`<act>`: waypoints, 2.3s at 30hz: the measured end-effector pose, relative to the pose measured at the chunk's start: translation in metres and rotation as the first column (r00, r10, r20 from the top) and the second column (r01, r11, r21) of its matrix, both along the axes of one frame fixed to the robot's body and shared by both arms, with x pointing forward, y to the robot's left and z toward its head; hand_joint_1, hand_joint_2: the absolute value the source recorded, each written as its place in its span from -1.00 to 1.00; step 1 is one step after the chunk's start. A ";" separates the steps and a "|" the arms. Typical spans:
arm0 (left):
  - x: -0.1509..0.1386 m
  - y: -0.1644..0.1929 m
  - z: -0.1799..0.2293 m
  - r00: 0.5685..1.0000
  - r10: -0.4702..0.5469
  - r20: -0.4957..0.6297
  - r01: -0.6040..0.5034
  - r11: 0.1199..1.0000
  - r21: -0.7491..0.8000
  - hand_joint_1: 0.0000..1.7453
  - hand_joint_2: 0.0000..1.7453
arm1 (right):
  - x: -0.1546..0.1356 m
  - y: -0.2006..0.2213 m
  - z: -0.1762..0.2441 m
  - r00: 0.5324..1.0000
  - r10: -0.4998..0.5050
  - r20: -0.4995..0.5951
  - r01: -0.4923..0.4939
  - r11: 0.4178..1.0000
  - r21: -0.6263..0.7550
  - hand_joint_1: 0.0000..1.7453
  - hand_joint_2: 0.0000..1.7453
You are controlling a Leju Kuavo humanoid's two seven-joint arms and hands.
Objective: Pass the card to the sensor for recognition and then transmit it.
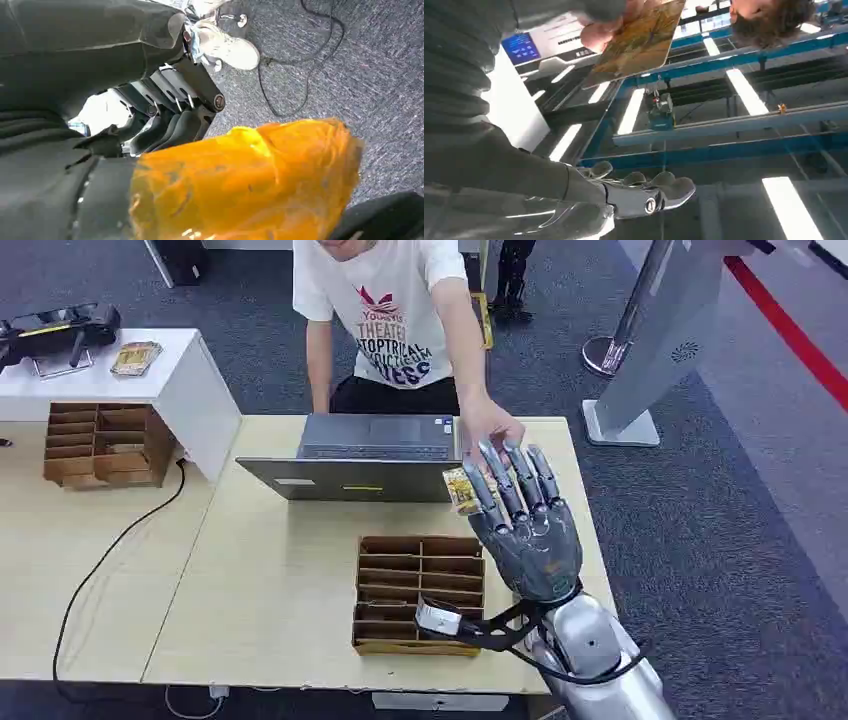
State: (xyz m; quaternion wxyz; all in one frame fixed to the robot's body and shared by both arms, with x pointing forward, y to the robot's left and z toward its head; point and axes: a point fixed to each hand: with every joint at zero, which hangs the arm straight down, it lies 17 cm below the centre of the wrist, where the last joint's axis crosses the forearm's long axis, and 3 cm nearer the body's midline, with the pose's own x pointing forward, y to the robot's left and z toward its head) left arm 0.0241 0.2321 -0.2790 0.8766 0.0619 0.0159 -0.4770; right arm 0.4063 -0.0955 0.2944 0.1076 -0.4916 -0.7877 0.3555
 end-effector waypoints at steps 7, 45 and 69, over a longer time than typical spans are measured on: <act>0.000 0.000 0.000 1.000 -0.003 0.000 0.003 1.000 0.001 1.00 -1.00 | 0.004 0.004 -0.006 1.000 0.007 -0.011 -0.007 1.000 -0.018 1.00 1.00; 0.000 0.000 0.000 1.000 0.005 0.001 -0.005 1.000 0.001 1.00 -1.00 | 0.001 -0.003 -0.021 0.978 0.137 -0.158 -0.098 0.969 0.229 1.00 1.00; -0.003 -0.004 0.000 0.995 0.104 0.002 -0.104 0.995 -0.003 1.00 -1.00 | 0.007 -0.119 -0.074 0.700 0.698 -0.152 0.111 0.104 0.988 1.00 1.00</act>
